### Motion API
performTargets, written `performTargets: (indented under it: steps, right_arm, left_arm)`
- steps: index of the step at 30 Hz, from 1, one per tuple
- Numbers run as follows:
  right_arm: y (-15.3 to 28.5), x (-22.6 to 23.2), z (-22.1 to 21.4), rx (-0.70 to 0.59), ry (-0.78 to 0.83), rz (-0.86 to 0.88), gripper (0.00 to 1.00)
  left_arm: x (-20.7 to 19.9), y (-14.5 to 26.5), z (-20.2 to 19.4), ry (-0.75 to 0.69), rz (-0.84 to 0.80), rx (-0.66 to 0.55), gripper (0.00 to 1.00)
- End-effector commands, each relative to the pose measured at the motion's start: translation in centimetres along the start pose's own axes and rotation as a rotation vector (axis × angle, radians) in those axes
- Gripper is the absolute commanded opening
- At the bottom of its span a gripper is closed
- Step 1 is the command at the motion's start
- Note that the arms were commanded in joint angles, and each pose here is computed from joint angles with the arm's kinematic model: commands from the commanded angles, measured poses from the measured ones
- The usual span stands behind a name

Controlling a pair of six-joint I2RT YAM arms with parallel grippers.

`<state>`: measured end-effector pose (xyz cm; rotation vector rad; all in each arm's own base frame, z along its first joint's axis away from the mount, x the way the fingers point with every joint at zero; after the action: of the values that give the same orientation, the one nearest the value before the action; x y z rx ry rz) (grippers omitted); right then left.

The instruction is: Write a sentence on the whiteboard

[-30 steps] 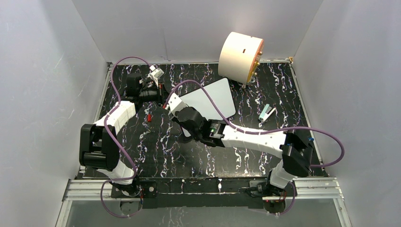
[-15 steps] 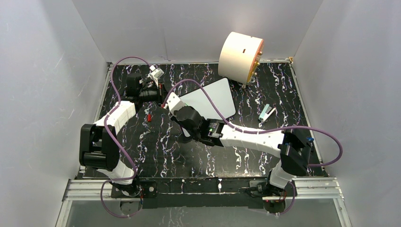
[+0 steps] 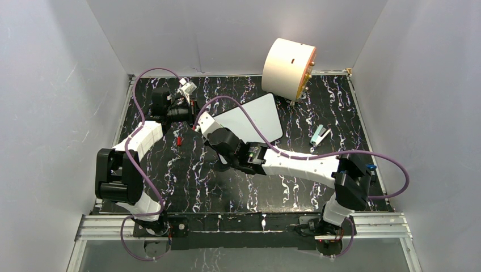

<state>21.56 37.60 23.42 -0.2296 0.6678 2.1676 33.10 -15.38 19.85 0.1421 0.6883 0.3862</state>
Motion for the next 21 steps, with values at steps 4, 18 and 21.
performTargets:
  steps: [4, 18, 21]
  right_arm:
    - [0.3, 0.0, 1.5, -0.012, -0.036, 0.007, 0.0]
    - [0.7, 0.3, 0.7, 0.041, -0.034, 0.04, 0.0]
    - [0.8, 0.4, 0.6, 0.045, -0.035, 0.047, 0.0]
  left_arm:
    - [-0.4, -0.3, -0.9, 0.016, 0.0, 0.031, 0.0]
    - [-0.4, -0.3, -0.8, 0.014, 0.0, 0.03, 0.0]
    - [-0.4, -0.3, -0.8, 0.015, 0.0, 0.03, 0.0]
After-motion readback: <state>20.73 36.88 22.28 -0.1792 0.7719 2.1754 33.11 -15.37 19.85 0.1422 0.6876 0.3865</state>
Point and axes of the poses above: each gripper's point midway between its finger pads, its own y axis back along the fingers, its own x axis along the line the jaws close on, z = x × y, the point moved 5 cm from there along y, back along the fingers, and after that the axes turned 1 degree about y, right-handed, at the moved point
